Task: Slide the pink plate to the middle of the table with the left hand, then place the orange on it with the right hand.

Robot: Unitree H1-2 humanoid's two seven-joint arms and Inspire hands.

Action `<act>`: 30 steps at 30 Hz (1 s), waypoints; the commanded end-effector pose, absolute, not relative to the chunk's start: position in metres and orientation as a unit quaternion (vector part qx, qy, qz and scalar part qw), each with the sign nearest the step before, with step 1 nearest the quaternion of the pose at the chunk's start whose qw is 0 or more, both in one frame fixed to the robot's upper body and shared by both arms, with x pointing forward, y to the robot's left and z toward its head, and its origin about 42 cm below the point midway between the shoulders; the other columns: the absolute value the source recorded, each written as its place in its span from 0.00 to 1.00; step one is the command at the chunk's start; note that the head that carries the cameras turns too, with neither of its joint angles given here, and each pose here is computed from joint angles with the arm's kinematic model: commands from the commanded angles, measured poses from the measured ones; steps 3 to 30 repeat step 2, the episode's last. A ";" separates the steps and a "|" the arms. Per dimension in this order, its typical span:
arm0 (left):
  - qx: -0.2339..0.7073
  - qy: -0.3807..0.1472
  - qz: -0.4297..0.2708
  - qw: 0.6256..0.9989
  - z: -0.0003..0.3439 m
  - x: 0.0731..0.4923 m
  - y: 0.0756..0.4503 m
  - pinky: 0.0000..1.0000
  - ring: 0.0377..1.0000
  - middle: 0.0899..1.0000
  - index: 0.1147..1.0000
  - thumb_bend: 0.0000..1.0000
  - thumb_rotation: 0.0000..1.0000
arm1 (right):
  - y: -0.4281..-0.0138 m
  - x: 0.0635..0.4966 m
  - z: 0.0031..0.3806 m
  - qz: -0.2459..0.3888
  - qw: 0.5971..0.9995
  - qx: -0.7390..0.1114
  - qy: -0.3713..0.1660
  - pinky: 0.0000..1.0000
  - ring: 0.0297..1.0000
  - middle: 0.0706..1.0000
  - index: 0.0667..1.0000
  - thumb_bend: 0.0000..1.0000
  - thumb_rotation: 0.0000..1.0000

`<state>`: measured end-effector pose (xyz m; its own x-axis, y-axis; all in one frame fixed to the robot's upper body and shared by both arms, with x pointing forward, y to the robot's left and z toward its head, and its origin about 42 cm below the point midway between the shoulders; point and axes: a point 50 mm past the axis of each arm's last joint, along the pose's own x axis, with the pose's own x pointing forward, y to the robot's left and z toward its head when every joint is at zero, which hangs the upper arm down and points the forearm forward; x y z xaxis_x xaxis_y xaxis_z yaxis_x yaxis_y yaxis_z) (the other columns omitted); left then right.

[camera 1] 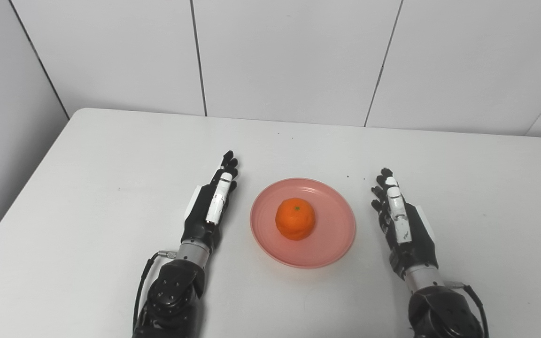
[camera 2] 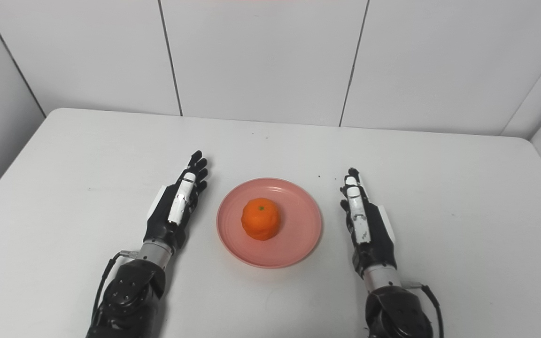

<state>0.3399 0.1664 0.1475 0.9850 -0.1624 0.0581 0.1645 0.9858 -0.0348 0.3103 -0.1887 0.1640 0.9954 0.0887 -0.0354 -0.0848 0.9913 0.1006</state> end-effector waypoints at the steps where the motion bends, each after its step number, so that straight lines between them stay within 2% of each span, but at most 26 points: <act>1: -0.022 -0.054 -0.089 0.994 0.160 0.342 0.164 1.00 1.00 1.00 1.00 0.33 1.00 | -0.189 0.311 0.184 0.046 0.997 0.047 -0.038 1.00 1.00 1.00 1.00 0.36 1.00; 30: -0.022 -0.053 -0.090 0.994 0.160 0.342 0.164 1.00 1.00 1.00 1.00 0.34 1.00 | -0.189 0.310 0.184 0.045 0.997 0.047 -0.035 1.00 1.00 1.00 1.00 0.36 1.00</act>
